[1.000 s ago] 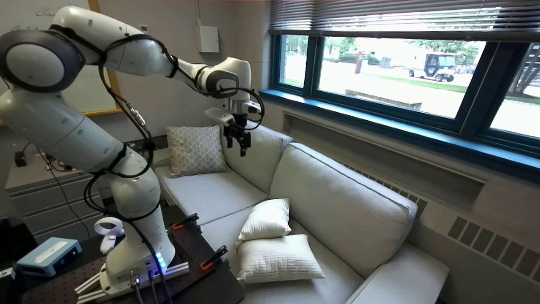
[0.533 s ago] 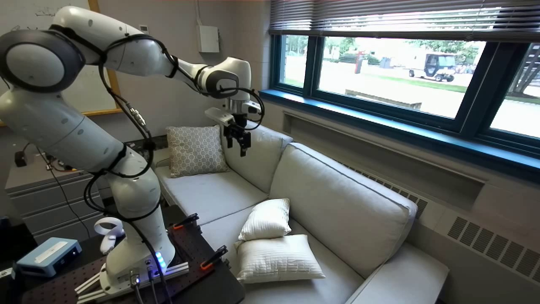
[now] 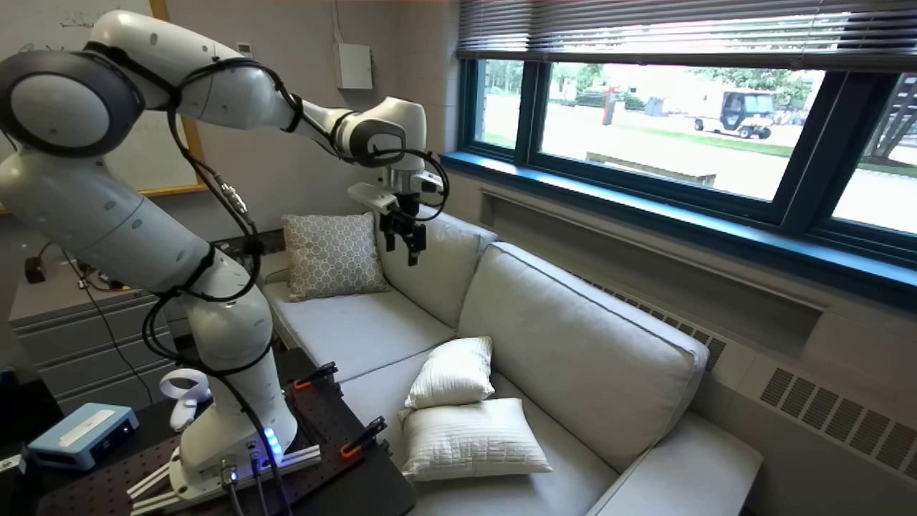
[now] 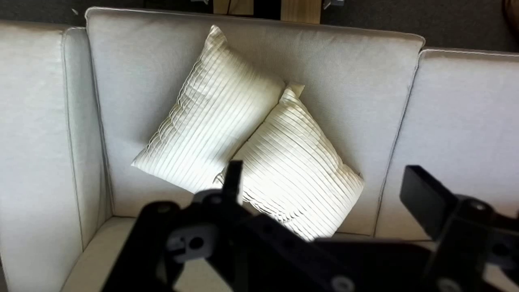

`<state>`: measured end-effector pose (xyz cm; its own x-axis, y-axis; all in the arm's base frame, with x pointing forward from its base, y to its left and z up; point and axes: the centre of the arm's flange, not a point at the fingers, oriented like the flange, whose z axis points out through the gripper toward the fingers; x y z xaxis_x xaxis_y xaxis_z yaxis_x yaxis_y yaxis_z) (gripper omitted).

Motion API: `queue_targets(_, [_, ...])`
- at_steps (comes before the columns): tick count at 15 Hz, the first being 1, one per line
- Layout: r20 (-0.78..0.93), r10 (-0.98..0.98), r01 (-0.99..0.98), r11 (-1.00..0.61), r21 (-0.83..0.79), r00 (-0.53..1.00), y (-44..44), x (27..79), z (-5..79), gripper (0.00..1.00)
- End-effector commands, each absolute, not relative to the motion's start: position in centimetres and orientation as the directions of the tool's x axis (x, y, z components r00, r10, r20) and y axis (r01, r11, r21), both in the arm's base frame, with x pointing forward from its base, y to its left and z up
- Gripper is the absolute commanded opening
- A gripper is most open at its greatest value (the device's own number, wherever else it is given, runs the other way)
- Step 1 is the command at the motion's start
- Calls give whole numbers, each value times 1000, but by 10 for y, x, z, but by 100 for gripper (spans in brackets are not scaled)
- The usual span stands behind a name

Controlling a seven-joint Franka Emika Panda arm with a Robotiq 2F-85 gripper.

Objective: Put the two pillows properly on the right side of the couch

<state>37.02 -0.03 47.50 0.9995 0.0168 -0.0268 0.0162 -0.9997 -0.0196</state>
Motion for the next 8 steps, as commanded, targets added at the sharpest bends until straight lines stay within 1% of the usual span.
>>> queue_targets(1, [-27,17,16,-1000,-20,1000,0,370,475,100])
queue_targets(3, [-23,5,4,-999,-32,1000,4,376,474,100])
queue_targets(5, [-11,-51,-52,-996,-71,999,18,399,466,100])
queue_targets(8, [61,-199,-186,-968,-169,978,37,454,445,100])
